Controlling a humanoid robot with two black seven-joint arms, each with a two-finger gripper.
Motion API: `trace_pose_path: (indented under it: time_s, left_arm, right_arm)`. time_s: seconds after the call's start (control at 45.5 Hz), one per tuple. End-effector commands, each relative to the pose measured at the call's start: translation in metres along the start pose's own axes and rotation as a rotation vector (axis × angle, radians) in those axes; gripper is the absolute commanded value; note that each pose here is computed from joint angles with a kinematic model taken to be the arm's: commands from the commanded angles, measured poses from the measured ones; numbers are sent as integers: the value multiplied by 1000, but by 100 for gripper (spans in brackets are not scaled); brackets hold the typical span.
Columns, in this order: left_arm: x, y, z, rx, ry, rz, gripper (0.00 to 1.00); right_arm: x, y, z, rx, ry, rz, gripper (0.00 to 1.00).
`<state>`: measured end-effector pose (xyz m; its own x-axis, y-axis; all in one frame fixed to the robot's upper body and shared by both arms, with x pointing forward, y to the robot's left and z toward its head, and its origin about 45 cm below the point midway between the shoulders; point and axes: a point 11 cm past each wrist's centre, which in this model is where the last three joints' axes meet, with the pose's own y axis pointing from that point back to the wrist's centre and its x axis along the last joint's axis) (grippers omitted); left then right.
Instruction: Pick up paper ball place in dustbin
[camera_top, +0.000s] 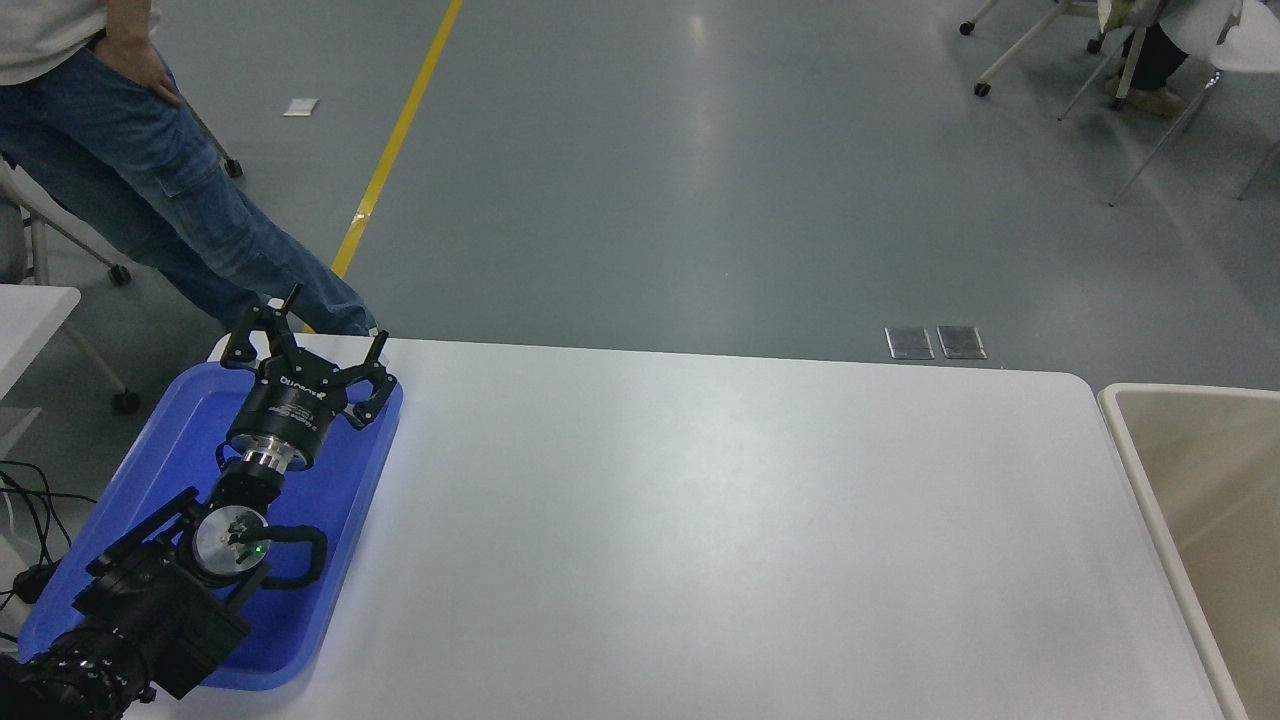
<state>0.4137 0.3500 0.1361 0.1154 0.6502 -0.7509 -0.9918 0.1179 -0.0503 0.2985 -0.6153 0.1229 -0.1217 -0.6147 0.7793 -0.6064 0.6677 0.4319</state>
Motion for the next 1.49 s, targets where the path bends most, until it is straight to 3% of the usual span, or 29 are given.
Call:
trace_pose_path:
  time_s: [0.0,0.374,0.44,0.505,0.549,0.593,0.615,1.099,1.341,1.473]
  left_arm:
    - [0,0,0,0,0,0,100]
    - [0,0,0,2,0,0,100]
    - [0,0,0,0,0,0,100]
    - [0,0,0,0,0,0,100]
    - [0,0,0,0,0,0,100]
    - [0,0,0,0,0,0,100]
    - [0,0,0,0,0,0,100]
    - [0,0,0,0,0,0,100]
    - [0,0,0,1,-1,0,100]
    - [1,1,0,1,0,1,100]
  right_arm:
    - [-41,10,28,-55,-52,-26,7]
    - [-64,16,40,-75,-42,-58,8]
    - [-64,16,40,-76,-46,-57,16]
    - [-64,16,40,-77,-50,-57,30]
    - [-64,16,40,-76,-53,-56,55]
    - [-64,16,39,-75,-52,-56,90]
    - [-64,16,39,-75,-54,-56,100]
    - [-63,14,29,-60,-66,-74,100]
    - [-43,5,-18,15,-120,-44,100]
    - [-30,2,-74,107,-309,-35,100]
